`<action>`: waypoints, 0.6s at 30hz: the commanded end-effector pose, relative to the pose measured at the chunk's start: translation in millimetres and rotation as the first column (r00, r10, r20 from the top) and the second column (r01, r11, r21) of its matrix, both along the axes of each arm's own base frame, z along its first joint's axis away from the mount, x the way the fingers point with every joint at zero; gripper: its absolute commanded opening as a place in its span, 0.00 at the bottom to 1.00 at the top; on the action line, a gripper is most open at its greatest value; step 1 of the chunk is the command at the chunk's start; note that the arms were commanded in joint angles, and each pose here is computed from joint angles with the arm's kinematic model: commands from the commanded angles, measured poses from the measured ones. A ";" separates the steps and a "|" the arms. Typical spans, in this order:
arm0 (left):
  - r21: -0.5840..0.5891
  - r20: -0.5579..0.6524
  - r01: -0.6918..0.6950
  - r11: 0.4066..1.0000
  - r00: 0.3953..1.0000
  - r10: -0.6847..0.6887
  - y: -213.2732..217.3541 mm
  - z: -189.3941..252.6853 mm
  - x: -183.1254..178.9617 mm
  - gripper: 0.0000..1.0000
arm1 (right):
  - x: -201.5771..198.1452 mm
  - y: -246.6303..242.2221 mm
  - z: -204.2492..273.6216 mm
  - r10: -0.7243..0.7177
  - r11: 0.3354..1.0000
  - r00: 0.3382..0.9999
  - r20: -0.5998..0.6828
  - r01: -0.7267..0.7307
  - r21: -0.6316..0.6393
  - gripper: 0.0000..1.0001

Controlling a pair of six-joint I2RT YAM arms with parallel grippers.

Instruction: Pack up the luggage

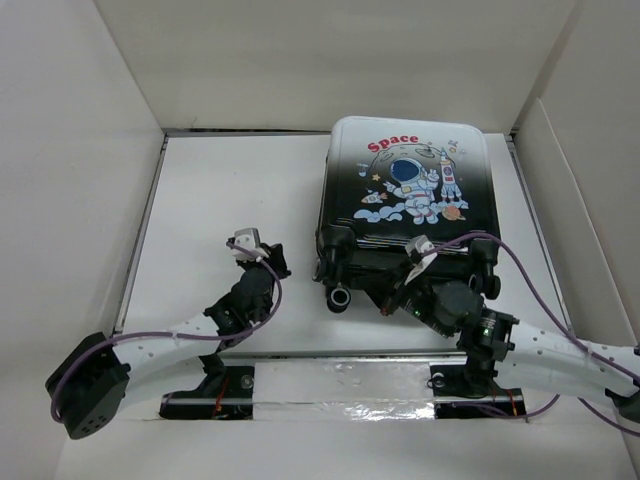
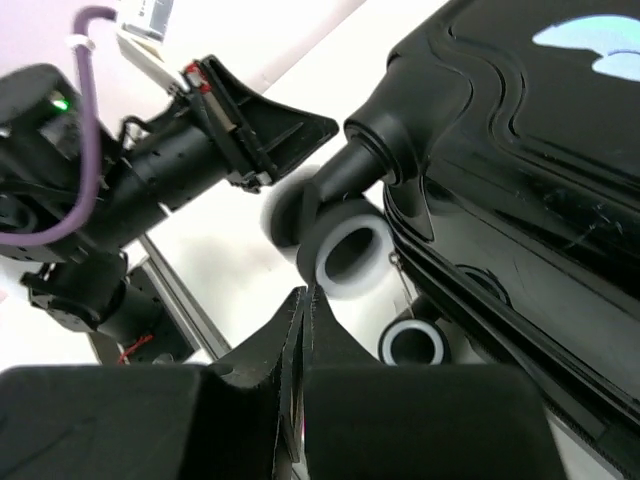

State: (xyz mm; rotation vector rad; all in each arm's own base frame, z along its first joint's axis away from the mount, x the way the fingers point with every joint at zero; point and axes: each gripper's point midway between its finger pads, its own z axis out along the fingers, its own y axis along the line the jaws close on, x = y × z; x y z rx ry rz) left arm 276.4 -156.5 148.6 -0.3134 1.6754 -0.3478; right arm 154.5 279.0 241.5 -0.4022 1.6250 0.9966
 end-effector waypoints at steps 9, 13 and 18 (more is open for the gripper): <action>0.031 -0.041 0.570 0.821 0.822 -0.568 -104.3 -15.4 -68.6 0.00 | -6.8 16.1 16.1 0.068 0.998 0.998 0.019 -0.068 -0.008 0.03; 0.000 -0.040 0.563 0.826 0.826 -0.563 -110.2 -16.6 -65.9 0.00 | -10.0 33.9 13.8 0.112 0.994 0.994 0.013 -0.112 0.007 0.62; -0.012 0.009 0.571 0.821 0.821 -0.571 -118.0 4.6 -62.4 0.00 | 2.8 50.3 13.9 0.075 0.996 0.997 0.011 -0.076 0.043 1.00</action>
